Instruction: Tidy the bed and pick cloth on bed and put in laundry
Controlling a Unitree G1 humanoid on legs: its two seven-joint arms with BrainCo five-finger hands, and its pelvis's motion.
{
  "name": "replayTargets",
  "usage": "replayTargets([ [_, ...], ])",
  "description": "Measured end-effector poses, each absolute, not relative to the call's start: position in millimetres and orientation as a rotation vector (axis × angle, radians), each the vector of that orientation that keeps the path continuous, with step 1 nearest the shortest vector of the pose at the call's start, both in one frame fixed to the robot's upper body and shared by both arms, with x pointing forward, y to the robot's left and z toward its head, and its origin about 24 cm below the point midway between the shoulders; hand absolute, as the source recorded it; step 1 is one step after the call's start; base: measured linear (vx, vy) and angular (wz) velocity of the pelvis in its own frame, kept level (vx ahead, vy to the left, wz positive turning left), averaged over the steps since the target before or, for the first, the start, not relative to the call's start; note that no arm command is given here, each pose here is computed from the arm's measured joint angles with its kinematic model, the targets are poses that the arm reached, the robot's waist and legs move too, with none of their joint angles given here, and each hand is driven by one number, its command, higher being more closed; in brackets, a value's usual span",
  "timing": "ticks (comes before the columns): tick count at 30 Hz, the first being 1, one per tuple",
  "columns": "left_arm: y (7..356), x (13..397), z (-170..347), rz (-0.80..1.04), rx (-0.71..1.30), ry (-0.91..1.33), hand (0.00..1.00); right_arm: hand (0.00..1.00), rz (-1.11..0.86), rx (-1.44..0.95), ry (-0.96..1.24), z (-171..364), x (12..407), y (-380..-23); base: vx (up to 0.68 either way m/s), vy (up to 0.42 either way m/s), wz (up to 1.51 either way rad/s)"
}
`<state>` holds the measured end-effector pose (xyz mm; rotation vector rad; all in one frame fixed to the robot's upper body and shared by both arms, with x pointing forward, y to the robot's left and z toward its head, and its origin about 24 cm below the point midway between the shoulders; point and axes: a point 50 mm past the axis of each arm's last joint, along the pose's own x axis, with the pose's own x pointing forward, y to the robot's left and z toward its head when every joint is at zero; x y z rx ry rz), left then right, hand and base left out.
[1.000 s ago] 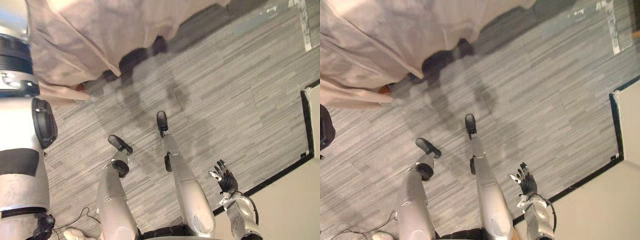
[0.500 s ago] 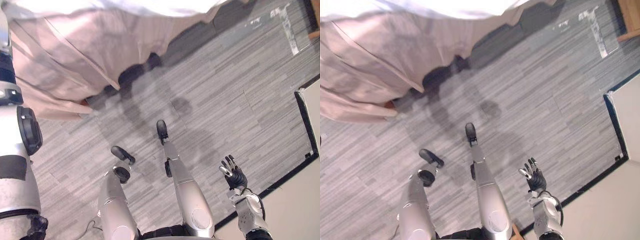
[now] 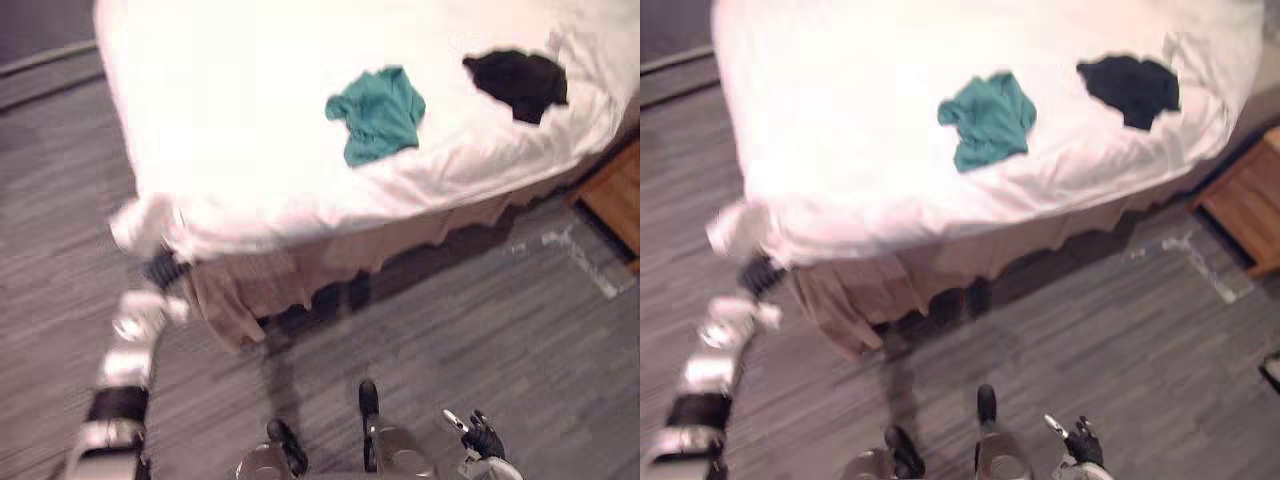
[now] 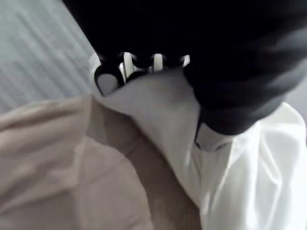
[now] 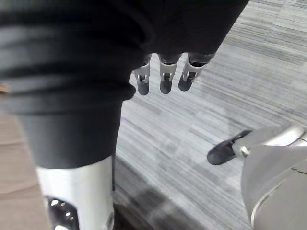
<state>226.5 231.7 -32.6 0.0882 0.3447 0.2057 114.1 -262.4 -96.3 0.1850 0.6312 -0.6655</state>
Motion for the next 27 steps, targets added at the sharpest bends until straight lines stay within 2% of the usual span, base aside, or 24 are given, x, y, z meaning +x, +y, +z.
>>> replayTargets([
  [3,220.7,192.4,-75.7,0.274,0.022,0.494,0.00,0.00,-0.649,0.071,0.457,-59.1,138.4,-283.6,0.12,-0.016,0.18],
  [5,218.0,154.2,-111.3,0.371,-0.014,0.680,0.00,0.00,-0.585,-0.028,0.339,-32.9,162.6,-291.9,0.12,-0.008,0.09],
  [6,217.8,146.3,-118.0,0.392,-0.021,0.724,0.00,1.00,-0.561,-0.046,0.314,-27.3,169.1,-292.1,0.13,-0.006,0.10],
  [8,224.3,87.3,-150.1,0.505,-0.045,0.999,0.00,1.00,-0.399,-0.132,0.191,2.5,202.8,-284.9,0.09,-0.023,0.10],
  [11,226.2,34.9,-162.8,0.528,0.007,1.216,0.00,1.00,-0.204,-0.196,0.117,24.7,228.7,-271.5,0.02,-0.014,0.10],
  [13,228.0,6.7,-165.6,0.526,0.043,1.328,0.00,1.00,-0.038,-0.252,0.074,39.7,249.6,-256.0,-0.03,-0.020,0.23],
  [16,235.3,-4.4,-164.6,0.536,0.062,1.367,0.00,1.00,0.164,-0.273,0.000,62.8,278.7,-227.7,-0.09,-0.029,0.21],
  [19,242.2,13.6,-161.5,0.484,0.106,1.287,0.00,1.00,0.312,-0.256,-0.106,98.8,315.1,-194.6,-0.16,-0.027,0.35],
  [21,246.9,39.7,-157.1,0.454,0.145,1.183,0.00,1.00,0.383,-0.244,-0.218,135.9,334.4,-173.1,-0.20,0.000,0.21],
  [23,250.2,81.3,-146.8,0.410,0.184,1.026,0.00,1.00,0.439,-0.250,-0.338,179.6,351.3,-152.8,-0.23,0.018,0.24],
  [27,243.9,138.0,-123.7,0.347,0.214,0.791,0.00,1.00,0.497,-0.229,-0.434,219.6,362.1,-132.4,-0.13,0.034,0.22],
])
